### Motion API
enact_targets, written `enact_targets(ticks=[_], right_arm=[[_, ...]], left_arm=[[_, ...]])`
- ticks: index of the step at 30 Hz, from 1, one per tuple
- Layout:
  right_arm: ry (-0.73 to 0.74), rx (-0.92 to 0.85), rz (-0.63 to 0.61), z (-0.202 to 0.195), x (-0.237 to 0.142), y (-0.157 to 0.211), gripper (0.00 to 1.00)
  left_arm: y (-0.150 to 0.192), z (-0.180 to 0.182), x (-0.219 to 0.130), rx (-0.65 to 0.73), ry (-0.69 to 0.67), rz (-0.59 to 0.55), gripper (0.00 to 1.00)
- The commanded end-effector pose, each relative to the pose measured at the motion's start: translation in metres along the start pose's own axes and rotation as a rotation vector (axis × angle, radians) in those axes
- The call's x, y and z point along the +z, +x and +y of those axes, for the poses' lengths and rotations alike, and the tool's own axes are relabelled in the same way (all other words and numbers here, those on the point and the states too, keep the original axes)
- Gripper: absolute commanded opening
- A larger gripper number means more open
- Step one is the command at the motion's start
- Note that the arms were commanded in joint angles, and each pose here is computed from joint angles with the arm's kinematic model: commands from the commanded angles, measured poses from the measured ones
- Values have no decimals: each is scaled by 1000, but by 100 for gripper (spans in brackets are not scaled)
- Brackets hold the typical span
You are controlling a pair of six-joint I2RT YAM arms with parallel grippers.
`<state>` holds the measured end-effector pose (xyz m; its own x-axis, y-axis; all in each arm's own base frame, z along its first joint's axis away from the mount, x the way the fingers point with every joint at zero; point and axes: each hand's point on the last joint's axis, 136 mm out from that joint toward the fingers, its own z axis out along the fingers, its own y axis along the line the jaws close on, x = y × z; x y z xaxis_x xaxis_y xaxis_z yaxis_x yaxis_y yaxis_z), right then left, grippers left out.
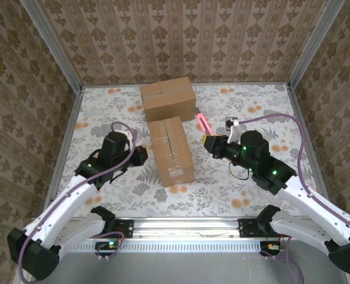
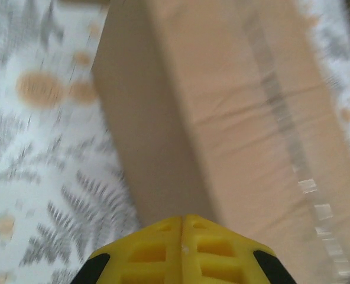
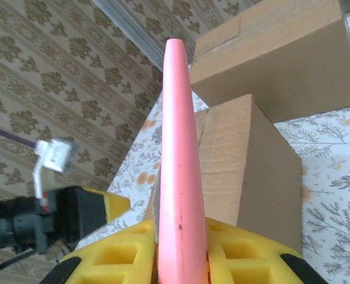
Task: Unpack the express box
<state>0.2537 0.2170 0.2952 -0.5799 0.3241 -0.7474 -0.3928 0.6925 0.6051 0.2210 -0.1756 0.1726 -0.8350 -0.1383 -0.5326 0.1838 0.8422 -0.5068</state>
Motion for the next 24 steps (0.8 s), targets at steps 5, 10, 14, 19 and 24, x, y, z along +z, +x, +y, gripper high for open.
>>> enact_targets(ticks=[5, 10, 14, 19, 24], right_arm=[[64, -69, -12, -1, -2, -10, 0], [105, -75, 31, -6, 4, -7, 0], [128, -83, 73, -6, 9, -3, 0], [156, -125, 150, -3, 16, 5, 0], [148, -176, 218, 4, 23, 12, 0]], left_arm=[[36, -2, 15, -44, 13, 105, 0], [52, -16, 32, -33, 52, 141, 0], [57, -25, 46, -23, 69, 162, 0], [58, -33, 51, 1, 67, 172, 0], [56, -37, 47, 7, 85, 158, 0]])
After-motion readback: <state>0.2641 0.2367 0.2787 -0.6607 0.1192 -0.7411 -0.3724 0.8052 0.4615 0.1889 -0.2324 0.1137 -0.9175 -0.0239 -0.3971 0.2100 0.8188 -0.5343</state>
